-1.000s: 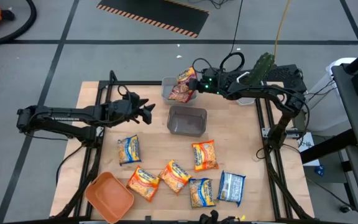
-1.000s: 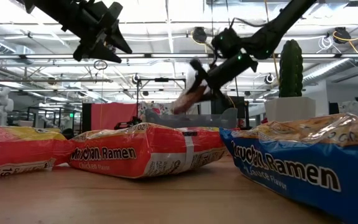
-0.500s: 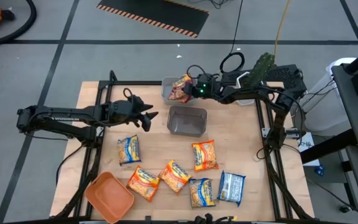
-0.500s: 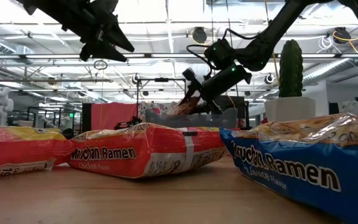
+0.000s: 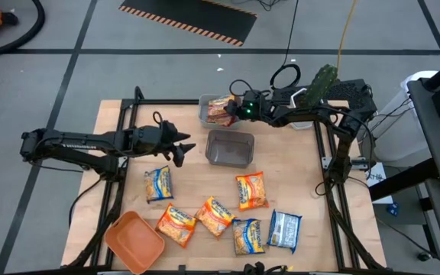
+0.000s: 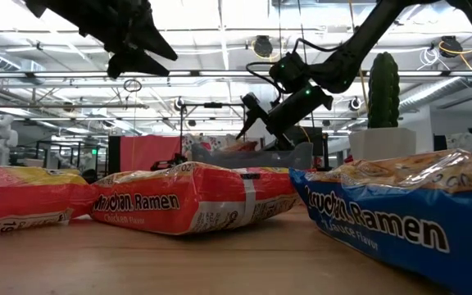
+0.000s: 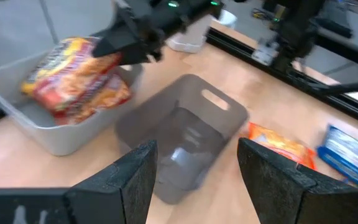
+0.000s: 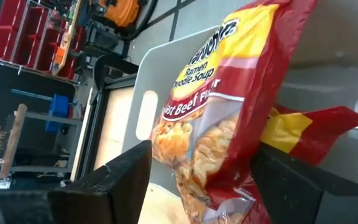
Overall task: Sort Maruchan noodles
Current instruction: Put the red noodle pack into the gray bin, then put the left blue noodle pack into the black bin
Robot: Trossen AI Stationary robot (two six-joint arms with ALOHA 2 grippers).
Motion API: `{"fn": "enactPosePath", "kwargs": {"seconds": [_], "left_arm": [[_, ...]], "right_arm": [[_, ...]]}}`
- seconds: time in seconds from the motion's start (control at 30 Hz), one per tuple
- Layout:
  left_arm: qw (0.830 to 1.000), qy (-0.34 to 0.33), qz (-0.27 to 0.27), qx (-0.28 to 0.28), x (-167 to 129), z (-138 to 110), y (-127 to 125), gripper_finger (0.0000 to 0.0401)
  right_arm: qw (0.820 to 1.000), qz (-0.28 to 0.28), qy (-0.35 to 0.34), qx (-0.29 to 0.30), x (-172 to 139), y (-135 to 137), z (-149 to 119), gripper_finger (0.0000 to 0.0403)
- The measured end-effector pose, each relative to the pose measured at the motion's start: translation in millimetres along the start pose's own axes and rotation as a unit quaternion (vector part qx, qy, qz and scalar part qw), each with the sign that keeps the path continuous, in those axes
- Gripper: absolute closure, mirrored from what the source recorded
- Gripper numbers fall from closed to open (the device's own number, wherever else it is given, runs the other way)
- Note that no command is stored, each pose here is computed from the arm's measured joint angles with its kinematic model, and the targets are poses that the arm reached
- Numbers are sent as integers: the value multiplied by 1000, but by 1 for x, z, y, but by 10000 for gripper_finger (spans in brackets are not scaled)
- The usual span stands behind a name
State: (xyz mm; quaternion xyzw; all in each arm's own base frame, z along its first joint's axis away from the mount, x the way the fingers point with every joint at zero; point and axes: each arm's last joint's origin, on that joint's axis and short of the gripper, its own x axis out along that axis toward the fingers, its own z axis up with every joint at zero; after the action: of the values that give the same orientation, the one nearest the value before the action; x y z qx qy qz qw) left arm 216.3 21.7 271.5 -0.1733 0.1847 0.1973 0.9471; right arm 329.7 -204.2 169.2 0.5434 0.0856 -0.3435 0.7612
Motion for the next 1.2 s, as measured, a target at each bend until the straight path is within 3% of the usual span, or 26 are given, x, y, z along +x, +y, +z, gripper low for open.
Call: {"fn": "enactPosePath", "kwargs": {"seconds": [0.17,0.37,0.6,0.73,0.9,1.03,1.2], "left_arm": [[999,25,-18,6,-5,-5,-4,173],[995,98,-5,-7,-10,-18,2,173],[975,221,29,0,-14,-39,11,173],[958,284,48,-14,-19,-50,17,173],[938,341,58,2,-23,-58,21,173],[940,335,61,4,-17,-57,24,173],[937,341,41,61,-5,-63,26,173]], "right_arm": [[1000,7,23,-7,-12,7,2,144],[998,-10,42,-55,-59,35,-2,144],[992,-43,69,-96,-121,57,-19,145],[991,-33,81,-101,-146,68,-33,145],[985,1,86,-147,-159,80,-48,145],[978,26,104,-179,-161,86,-59,145],[968,45,123,-213,-165,90,-71,145]]}}
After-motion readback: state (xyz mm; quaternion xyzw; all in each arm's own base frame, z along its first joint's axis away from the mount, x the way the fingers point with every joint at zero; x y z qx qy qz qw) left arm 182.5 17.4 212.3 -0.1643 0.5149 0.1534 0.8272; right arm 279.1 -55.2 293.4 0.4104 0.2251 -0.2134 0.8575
